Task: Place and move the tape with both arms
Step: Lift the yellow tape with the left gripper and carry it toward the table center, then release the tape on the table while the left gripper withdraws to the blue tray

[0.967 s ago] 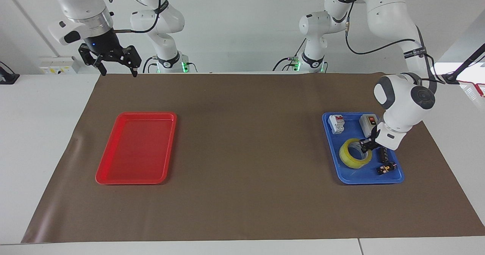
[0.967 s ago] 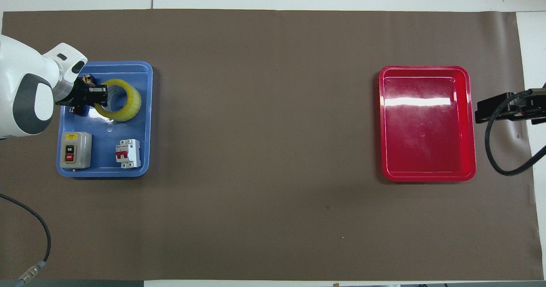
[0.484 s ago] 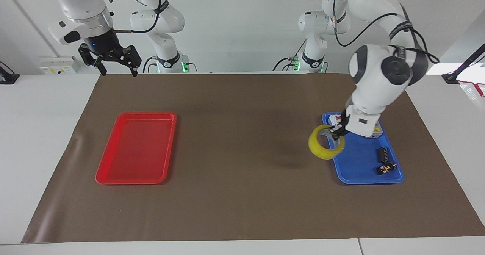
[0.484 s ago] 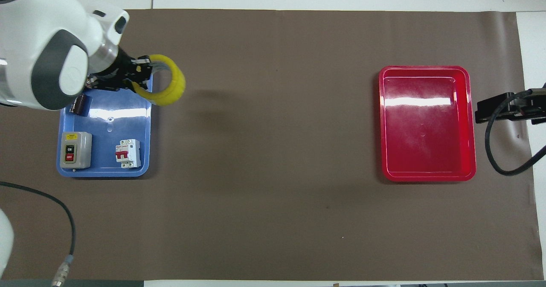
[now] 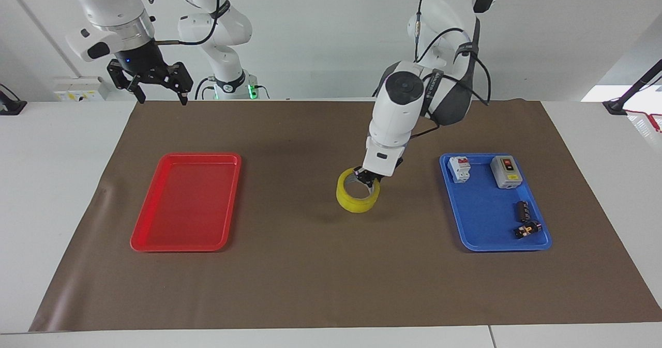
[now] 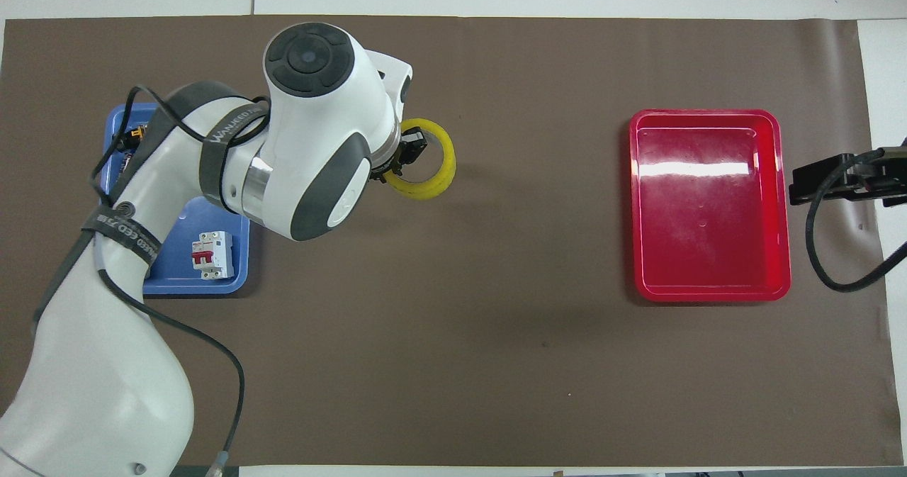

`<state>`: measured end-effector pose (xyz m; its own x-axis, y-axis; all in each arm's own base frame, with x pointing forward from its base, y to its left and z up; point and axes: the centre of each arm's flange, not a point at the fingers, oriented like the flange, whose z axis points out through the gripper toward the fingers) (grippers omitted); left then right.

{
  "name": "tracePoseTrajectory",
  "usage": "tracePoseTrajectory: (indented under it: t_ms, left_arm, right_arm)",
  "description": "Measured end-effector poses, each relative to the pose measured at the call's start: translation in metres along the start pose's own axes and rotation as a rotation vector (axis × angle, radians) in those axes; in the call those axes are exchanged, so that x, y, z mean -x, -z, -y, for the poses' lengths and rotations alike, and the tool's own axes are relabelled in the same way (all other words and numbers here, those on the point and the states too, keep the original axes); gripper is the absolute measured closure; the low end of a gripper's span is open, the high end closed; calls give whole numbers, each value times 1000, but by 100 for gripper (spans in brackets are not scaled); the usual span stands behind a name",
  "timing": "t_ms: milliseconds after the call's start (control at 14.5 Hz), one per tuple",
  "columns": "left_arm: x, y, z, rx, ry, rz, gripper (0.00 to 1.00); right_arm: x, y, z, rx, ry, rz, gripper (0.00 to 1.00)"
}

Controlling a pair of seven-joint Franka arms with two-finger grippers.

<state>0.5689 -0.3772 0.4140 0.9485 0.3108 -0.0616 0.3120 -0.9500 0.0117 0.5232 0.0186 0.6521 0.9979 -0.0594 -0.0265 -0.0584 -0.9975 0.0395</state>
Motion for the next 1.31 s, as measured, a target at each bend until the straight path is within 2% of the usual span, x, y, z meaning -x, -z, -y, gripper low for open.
tracePoseTrajectory:
  t_ms: [276, 553, 622, 829, 1037, 1313]
  left_arm:
    - [12, -81, -15, 2, 7, 5, 79]
    - [12, -85, -11, 5, 18, -1, 75]
    - [9, -82, -8, 5, 25, -4, 68]
    - [-15, -42, 13, -11, 73, -13, 35]
    - [-55, 44, 85, -21, 82, -16, 2]
    - [-101, 124, 232, -46, -90, 38, 0]
  right_arm:
    - [0, 0, 0, 0, 0, 0, 0]
    - [0, 0, 0, 0, 0, 0, 0]
    - [0, 0, 0, 0, 0, 0, 0]
    - [0, 0, 0, 0, 0, 0, 0]
    - [0, 0, 0, -2, 0, 0, 0]
    - [0, 0, -5, -108, -23, 15, 0]
